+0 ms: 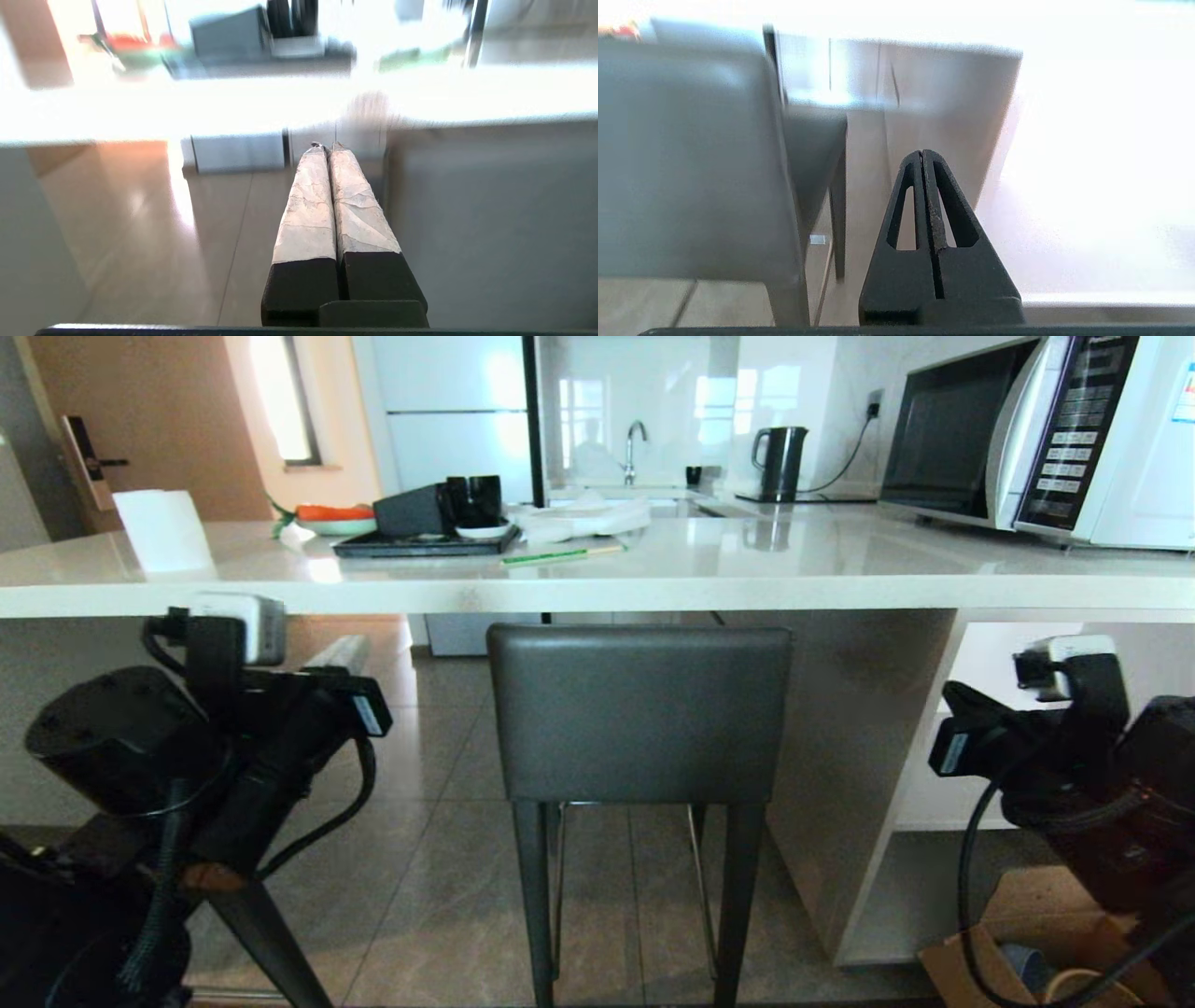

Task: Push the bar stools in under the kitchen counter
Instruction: Push the gray chair back under the dining table

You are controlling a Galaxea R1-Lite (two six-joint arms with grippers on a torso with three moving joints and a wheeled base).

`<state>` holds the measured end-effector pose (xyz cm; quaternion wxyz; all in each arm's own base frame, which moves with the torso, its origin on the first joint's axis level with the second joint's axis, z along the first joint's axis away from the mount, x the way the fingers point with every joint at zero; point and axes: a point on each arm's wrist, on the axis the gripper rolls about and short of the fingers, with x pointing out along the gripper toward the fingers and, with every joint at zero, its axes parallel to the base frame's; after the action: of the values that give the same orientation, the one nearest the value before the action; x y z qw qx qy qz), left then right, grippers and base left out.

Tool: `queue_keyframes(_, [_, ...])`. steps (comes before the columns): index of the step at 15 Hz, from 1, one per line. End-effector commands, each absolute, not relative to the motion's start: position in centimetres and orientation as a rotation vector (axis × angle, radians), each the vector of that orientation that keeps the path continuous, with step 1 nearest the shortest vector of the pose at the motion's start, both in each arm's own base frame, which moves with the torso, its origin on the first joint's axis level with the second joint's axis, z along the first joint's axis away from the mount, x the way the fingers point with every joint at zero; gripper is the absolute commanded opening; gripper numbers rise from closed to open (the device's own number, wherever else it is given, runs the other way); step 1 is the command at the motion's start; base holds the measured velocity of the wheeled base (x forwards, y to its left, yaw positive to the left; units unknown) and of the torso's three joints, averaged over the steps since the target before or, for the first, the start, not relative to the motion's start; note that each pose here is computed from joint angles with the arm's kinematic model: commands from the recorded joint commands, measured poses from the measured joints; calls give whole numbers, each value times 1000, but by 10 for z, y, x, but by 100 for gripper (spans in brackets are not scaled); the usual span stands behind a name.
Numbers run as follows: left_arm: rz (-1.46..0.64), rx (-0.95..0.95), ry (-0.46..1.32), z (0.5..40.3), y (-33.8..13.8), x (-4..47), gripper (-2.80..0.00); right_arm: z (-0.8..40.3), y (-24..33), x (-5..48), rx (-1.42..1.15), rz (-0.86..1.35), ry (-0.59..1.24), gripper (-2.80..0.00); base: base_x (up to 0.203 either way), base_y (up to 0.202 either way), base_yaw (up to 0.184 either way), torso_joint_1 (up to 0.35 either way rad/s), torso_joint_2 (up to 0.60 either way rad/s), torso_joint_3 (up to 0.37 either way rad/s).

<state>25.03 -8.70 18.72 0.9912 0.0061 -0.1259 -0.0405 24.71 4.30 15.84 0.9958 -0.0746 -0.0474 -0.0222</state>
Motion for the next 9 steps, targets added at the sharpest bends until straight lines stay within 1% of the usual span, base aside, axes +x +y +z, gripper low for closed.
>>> queue_keyframes(1, [-71,-38,-390,236,-72,201,-280,201,36,207,-128,-57,-242,-280,0,0,0,0,0,0])
queue_keyframes(4, [4,-39,-339,262,-52,150,-280,235,25,153,-133,-60,-264,-280,0,0,0,0,0,0])
queue_keyframes(6, [45,-35,-314,273,-37,118,-280,255,17,110,-145,-55,-220,-280,0,0,0,0,0,0])
queue_keyframes(7, [67,-34,-313,279,-29,102,-280,264,12,86,-152,-53,-182,-280,0,0,0,0,0,0])
queue_keyframes(9, [159,-37,-347,291,-11,71,-280,278,1,40,-147,-82,-179,-280,0,0,0,0,0,0])
